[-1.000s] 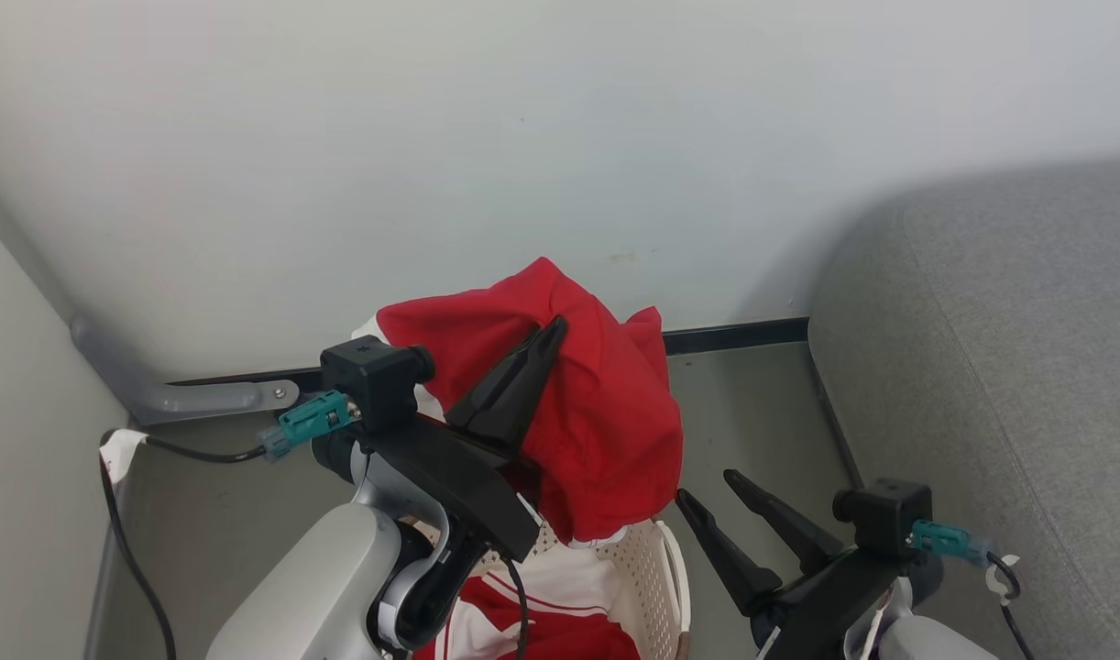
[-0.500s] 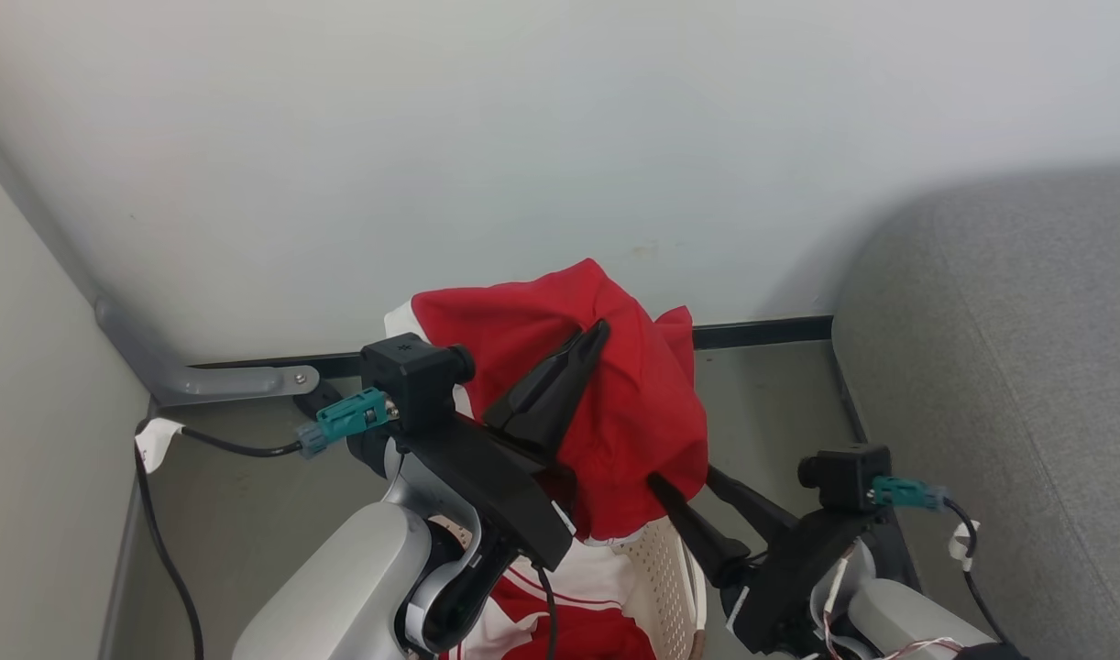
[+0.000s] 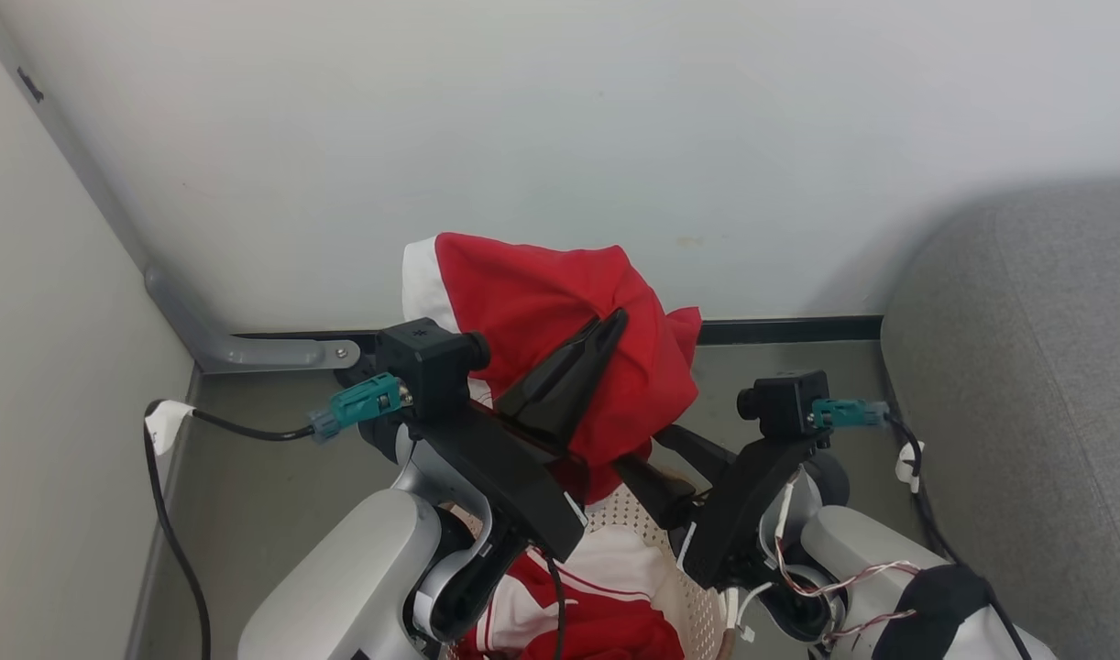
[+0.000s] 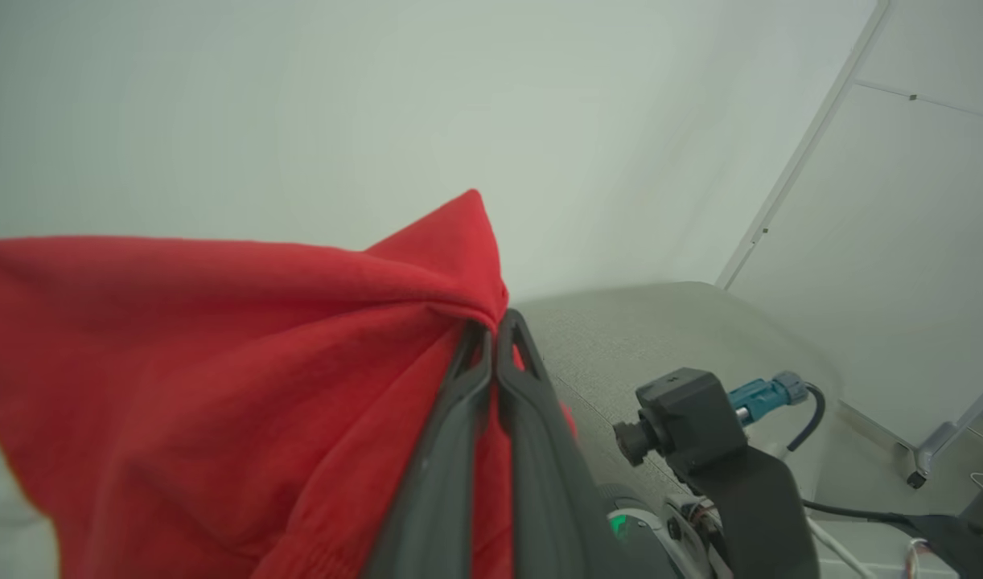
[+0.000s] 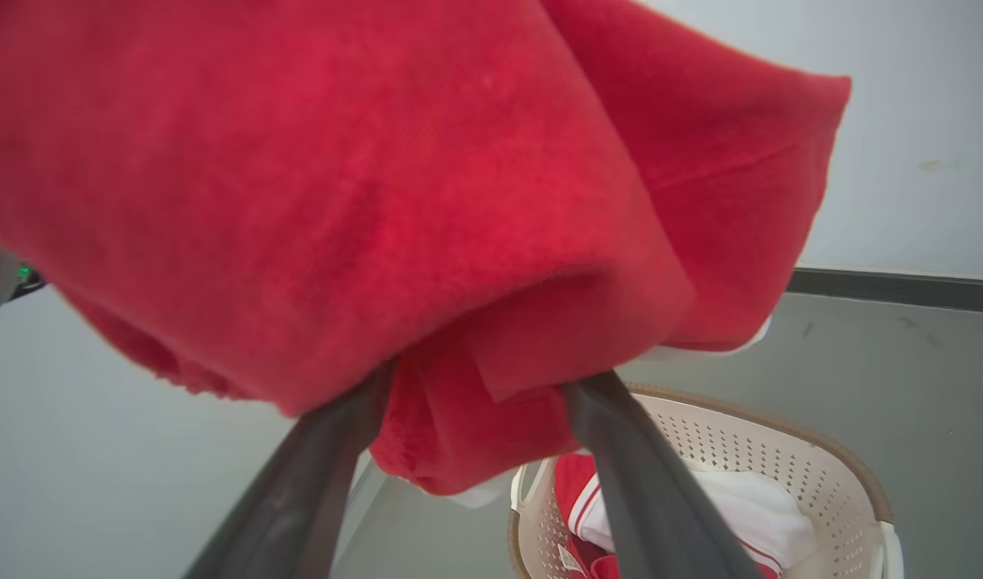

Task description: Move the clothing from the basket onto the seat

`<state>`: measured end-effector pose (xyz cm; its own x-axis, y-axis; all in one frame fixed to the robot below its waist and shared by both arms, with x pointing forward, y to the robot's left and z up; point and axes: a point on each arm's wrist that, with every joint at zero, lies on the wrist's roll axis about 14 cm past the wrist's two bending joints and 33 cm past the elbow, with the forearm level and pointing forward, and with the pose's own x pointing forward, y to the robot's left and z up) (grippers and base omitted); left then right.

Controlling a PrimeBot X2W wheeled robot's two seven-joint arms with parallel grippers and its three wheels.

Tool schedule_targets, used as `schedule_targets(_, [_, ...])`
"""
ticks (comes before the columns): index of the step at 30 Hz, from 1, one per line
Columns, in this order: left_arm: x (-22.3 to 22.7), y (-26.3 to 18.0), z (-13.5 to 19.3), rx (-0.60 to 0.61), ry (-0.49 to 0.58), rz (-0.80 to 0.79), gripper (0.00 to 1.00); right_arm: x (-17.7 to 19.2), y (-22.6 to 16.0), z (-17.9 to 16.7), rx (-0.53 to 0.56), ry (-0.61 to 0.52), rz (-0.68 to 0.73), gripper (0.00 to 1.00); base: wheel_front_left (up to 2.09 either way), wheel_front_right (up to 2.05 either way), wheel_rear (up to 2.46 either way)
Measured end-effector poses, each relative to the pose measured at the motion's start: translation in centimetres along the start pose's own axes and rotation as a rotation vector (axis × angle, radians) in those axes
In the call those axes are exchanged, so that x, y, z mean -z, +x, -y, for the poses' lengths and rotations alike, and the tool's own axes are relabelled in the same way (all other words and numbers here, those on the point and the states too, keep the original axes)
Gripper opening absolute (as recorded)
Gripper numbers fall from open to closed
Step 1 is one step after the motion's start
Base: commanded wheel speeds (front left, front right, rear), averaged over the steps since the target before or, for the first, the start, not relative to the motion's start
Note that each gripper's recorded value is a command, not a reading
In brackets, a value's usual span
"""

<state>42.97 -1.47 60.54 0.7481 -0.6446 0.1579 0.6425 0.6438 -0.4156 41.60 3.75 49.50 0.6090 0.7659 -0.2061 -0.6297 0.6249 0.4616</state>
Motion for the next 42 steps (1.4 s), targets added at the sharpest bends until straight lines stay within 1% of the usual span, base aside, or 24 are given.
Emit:
schedule_targets(5, [-0.1, -0.2, -0.4, -0.012, 0.003, 0.002, 0.00, -0.9, 0.8, 0.1, 0.001, -0.032, 0.000, 1.00, 0.00, 0.00, 0.00])
schedule_targets(6, [-0.1, -0.2, -0.4, -0.013, 0.003, 0.002, 0.00, -1.0, 0.8, 0.1, 0.001, -0.038, 0.005, 0.67, 0.00, 0.00, 0.00])
schedule_targets(7, [-0.2, -0.3, -0.4, -0.013, 0.003, 0.003, 0.00, -1.1, 0.9, 0.1, 0.001, -0.041, 0.007, 0.00, 0.00, 0.00, 0.00])
schedule_targets(14, [-0.3, -0.4, -0.8, -0.023, 0.007, 0.004, 0.00, -0.8, 0.9, 0.4, 0.009, -0.055, 0.008, 0.00, 0.00, 0.00, 0.00])
schedule_targets(20, [-0.4, -0.7, -2.2, -0.055, 0.020, 0.003, 0.00, -0.7, 0.5, 0.1, 0.002, -0.060, 0.028, 0.00, 0.00, 0.00, 0.00])
schedule_targets(24, [0.1, -0.7, -2.5, -0.060, 0.016, -0.007, 0.00, -1.3, -0.1, 0.3, 0.006, -0.064, 0.070, 0.00, 0.00, 0.00, 0.00])
schedule_targets(29, [0.8, -0.7, -2.5, -0.061, 0.007, -0.023, 0.00, -2.5, -1.3, 1.7, 0.035, -0.083, 0.133, 0.00, 0.00, 0.00, 0.00])
schedule_targets(40, [2.5, -1.6, -3.1, -0.082, -0.007, -0.056, 0.00, -3.3, -3.0, 1.3, 0.022, -0.096, 0.188, 0.00, 0.00, 0.00, 0.00])
schedule_targets(42, [3.2, -1.9, -3.2, -0.086, -0.010, -0.072, 0.13, -3.8, -3.3, 1.2, 0.021, -0.103, 0.207, 0.00, 0.00, 0.00, 0.00])
